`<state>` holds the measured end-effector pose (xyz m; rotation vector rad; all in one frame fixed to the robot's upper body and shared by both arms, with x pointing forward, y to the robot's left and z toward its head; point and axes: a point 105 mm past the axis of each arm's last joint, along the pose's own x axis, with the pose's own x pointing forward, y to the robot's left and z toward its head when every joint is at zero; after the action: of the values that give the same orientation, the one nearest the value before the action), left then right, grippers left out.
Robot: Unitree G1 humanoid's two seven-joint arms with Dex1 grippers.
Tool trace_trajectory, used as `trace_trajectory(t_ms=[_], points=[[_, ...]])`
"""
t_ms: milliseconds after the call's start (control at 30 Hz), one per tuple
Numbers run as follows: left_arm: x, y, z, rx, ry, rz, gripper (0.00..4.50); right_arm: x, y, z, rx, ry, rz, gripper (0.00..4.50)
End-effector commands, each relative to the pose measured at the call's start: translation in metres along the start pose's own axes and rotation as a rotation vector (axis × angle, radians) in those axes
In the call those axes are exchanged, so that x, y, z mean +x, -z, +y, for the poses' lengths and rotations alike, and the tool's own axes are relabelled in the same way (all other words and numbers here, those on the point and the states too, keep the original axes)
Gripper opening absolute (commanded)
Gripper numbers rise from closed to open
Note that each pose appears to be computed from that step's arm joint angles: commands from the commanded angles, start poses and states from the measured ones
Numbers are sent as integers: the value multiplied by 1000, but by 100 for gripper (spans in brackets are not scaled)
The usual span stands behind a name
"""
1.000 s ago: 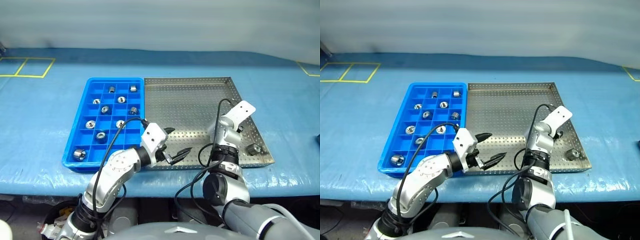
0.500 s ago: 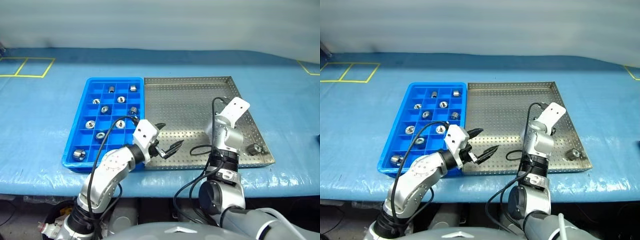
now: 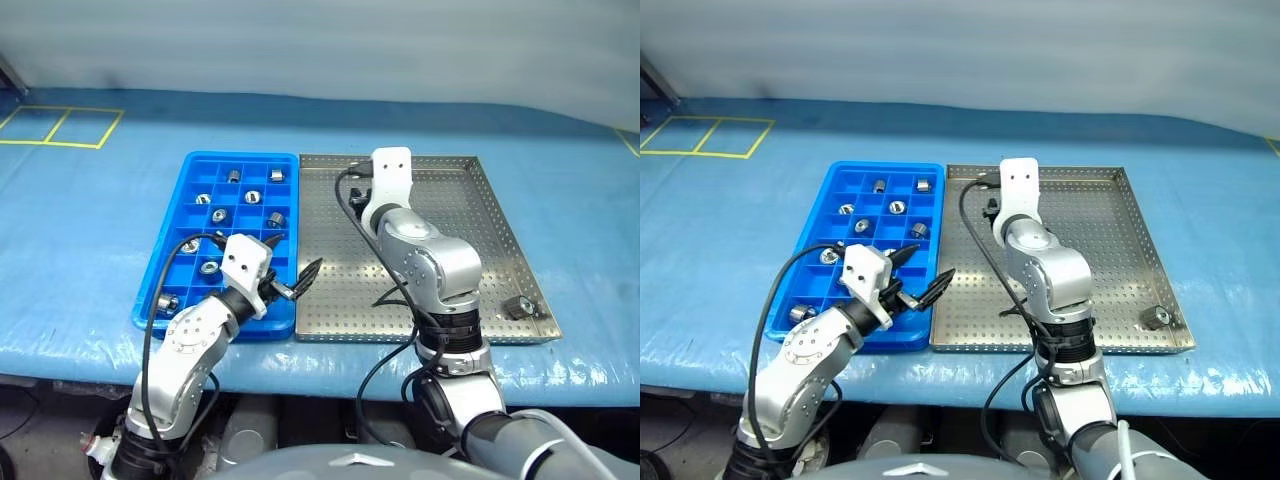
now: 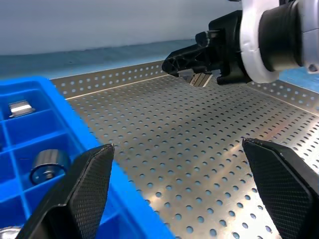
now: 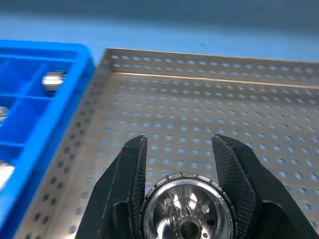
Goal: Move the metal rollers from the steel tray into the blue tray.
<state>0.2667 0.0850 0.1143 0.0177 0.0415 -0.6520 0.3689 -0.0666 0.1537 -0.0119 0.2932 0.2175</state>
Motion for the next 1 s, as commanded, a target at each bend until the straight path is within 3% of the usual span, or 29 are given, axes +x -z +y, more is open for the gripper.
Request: trace_trajectory(t_ms=[33, 367, 600, 833, 1000], points=[[-11, -18, 4, 56, -36, -80, 450, -10, -20, 30, -47, -190, -63, 172], [-44, -4, 5, 69, -21, -29, 450, -33, -26, 84, -101, -592, -155, 172], [-56, -1, 2, 55, 1, -10, 450, -39, -1, 115, -94, -724, -105, 172], [-60, 3, -4, 25, 32, 22, 450, -38, 25, 114, -100, -746, -40, 172], [-53, 3, -8, 14, 65, 11, 450, -32, 41, 92, -114, -680, 13, 172]])
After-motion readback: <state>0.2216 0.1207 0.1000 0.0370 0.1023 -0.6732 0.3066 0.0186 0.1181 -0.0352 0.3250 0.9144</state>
